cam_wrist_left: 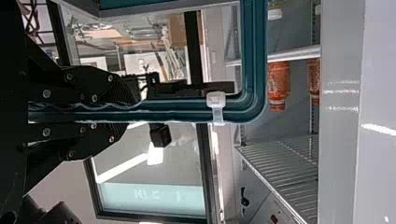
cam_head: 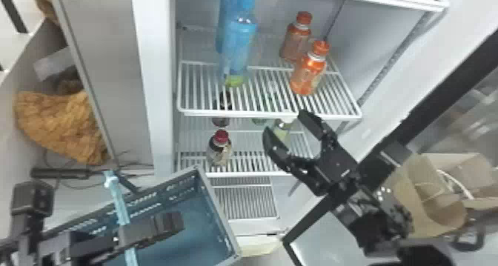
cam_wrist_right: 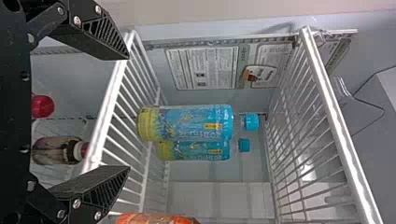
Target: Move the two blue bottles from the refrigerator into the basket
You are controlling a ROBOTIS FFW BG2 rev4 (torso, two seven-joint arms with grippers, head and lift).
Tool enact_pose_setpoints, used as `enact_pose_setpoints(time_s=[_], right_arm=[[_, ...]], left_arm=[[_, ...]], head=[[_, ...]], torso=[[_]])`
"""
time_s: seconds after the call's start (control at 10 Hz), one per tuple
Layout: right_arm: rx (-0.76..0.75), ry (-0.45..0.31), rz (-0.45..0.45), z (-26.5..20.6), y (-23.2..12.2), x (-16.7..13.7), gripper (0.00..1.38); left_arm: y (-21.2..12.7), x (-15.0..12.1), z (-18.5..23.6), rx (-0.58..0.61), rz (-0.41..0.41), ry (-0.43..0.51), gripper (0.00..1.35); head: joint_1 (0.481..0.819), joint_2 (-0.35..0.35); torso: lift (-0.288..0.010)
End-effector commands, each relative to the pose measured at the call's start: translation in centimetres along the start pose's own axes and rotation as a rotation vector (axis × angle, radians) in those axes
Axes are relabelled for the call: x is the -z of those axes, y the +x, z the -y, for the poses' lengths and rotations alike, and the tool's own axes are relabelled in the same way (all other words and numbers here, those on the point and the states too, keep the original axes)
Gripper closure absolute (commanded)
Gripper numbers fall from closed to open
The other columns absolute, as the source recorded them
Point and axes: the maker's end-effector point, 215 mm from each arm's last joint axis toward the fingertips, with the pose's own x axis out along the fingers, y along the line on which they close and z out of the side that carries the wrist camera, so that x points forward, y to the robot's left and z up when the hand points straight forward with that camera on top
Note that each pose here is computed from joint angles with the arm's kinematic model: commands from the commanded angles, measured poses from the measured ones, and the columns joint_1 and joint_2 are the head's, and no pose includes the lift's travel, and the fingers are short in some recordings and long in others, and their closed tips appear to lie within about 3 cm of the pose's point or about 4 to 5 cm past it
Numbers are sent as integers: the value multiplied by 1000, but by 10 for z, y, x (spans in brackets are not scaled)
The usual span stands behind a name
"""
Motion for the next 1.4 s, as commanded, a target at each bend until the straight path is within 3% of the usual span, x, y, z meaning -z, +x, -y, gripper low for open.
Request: enact_pose_setpoints(time_s=[0.0, 0.3, 1.3], right_arm=[[-12, -12, 10, 4, 22, -7, 217], [-65, -6, 4, -1, 70, -5, 219], [-92, 2, 25, 14, 164, -24, 220]], left_arm=[[-1, 1, 0, 1, 1, -2, 1202], [-1, 0, 0, 1, 1, -2, 1202], [1, 1, 1, 1, -5, 0, 1202]], head=[[695, -233], [695, -185], [695, -103]], torso=[[-10], [-10], [-10]])
